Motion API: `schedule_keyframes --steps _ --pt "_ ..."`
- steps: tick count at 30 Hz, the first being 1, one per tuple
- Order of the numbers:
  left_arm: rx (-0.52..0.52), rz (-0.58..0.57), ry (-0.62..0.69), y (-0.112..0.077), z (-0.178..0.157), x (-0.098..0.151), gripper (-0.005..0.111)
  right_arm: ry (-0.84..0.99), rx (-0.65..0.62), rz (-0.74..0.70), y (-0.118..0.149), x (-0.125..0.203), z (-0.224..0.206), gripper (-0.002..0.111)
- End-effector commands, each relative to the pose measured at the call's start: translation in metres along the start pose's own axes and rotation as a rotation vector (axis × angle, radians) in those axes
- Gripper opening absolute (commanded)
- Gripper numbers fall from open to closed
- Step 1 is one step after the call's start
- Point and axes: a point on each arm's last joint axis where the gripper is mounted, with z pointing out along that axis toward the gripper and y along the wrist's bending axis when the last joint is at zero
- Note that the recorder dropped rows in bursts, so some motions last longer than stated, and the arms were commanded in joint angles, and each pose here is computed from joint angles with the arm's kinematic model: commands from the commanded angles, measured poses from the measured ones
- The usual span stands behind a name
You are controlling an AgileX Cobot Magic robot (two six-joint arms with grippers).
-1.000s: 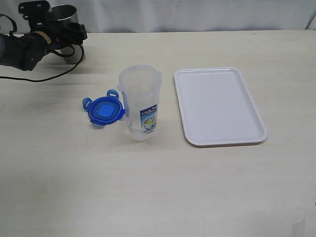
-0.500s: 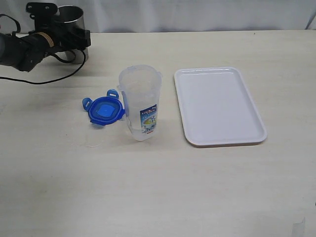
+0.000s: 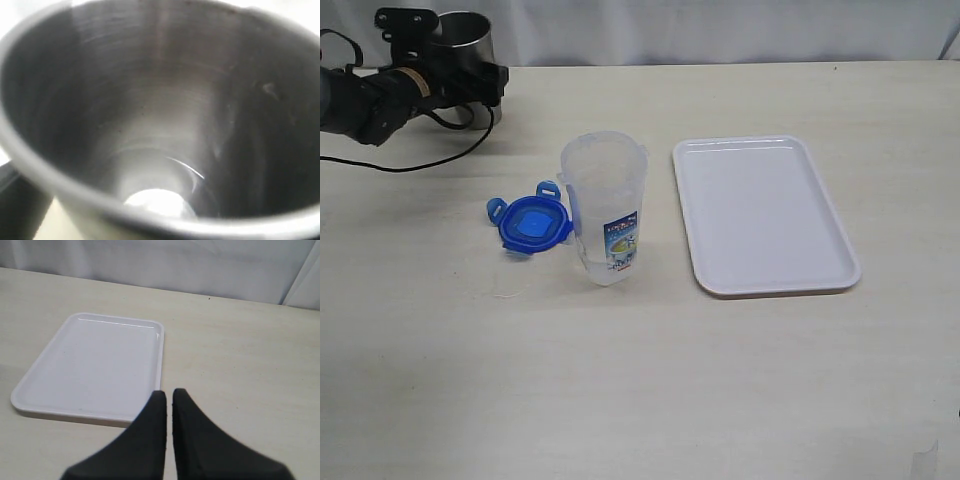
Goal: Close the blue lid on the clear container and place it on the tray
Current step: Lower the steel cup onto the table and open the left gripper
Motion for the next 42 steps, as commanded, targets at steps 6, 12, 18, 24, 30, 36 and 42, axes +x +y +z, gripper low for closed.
schedule_keyframes --steps 6,12,18,24,30,36,42 --pt "-0.014 -0.016 0.028 0.0 -0.001 0.002 0.096 -0.001 0.002 0.006 0.0 0.0 0.0 0.005" --pt "-0.006 -0.019 0.015 -0.002 -0.007 -0.001 0.096 -0.001 0.002 0.006 0.0 0.0 0.0 0.005" --pt "0.005 -0.021 0.001 -0.003 -0.016 -0.002 0.096 -0.001 0.002 0.006 0.0 0.0 0.0 0.005" --pt "-0.003 -0.036 -0.007 0.0 -0.032 -0.002 0.096 -0.001 0.002 0.006 0.0 0.0 0.0 0.005" --pt "0.0 0.004 0.001 -0.003 -0.054 -0.002 0.096 -0.001 0.002 0.006 0.0 0.0 0.0 0.005" --pt "0.013 0.006 -0.046 -0.01 -0.086 -0.017 0.096 -0.001 0.002 0.006 0.0 0.0 0.0 0.005" --pt "0.012 0.015 -0.091 -0.016 -0.117 -0.038 0.096 -0.001 0.002 0.006 0.0 0.0 0.0 0.005"
